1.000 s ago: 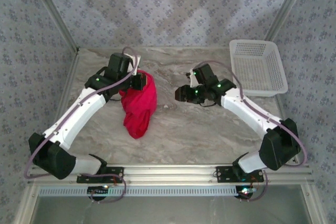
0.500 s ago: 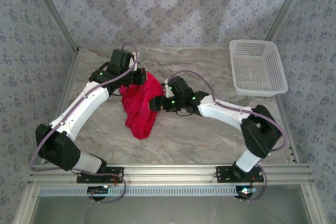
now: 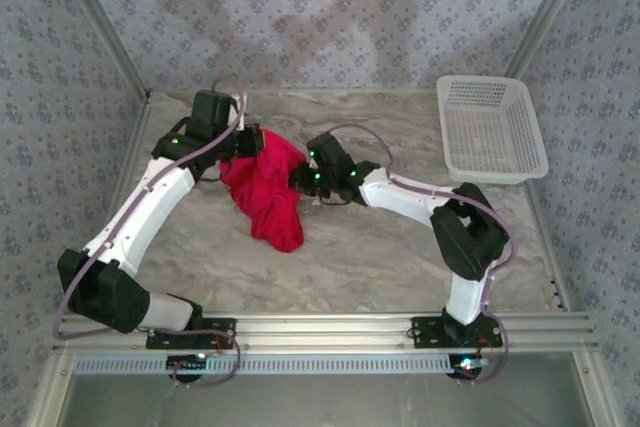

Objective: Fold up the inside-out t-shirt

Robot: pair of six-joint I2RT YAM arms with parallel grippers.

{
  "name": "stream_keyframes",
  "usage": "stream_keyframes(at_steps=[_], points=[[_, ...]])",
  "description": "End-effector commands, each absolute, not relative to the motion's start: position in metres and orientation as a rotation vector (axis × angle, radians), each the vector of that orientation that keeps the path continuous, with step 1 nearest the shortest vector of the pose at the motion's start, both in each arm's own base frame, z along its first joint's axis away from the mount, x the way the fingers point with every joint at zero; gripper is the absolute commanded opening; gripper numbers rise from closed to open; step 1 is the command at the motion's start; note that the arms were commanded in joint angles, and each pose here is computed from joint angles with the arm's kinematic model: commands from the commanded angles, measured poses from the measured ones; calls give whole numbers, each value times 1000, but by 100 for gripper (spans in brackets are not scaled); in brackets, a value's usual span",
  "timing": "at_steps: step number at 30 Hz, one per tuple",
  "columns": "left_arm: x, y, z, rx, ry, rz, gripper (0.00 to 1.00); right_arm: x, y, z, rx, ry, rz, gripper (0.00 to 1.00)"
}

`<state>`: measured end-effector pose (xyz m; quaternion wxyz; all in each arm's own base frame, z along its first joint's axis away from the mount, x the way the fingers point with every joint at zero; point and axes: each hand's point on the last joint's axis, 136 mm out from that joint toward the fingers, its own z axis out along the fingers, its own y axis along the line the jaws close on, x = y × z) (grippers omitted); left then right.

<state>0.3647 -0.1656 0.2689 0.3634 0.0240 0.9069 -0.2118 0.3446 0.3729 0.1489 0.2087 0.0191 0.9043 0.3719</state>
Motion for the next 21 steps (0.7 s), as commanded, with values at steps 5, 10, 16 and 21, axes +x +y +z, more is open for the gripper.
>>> stream_keyframes(at_steps=[5, 10, 16, 21], points=[[363, -118, 330, -32, 2229, -536, 0, 366, 267, 270, 11, 2439, 905, 0], [353, -116, 385, 19, 2105, -588, 0, 367, 222, 345, 58, 2325, 952, 0], [316, -128, 451, 168, 1912, -694, 0, 332, 218, 405, -80, 2242, 1034, 0], [308, -127, 460, 203, 1910, -668, 0, 332, 194, 392, -9, 2254, 1029, 0]])
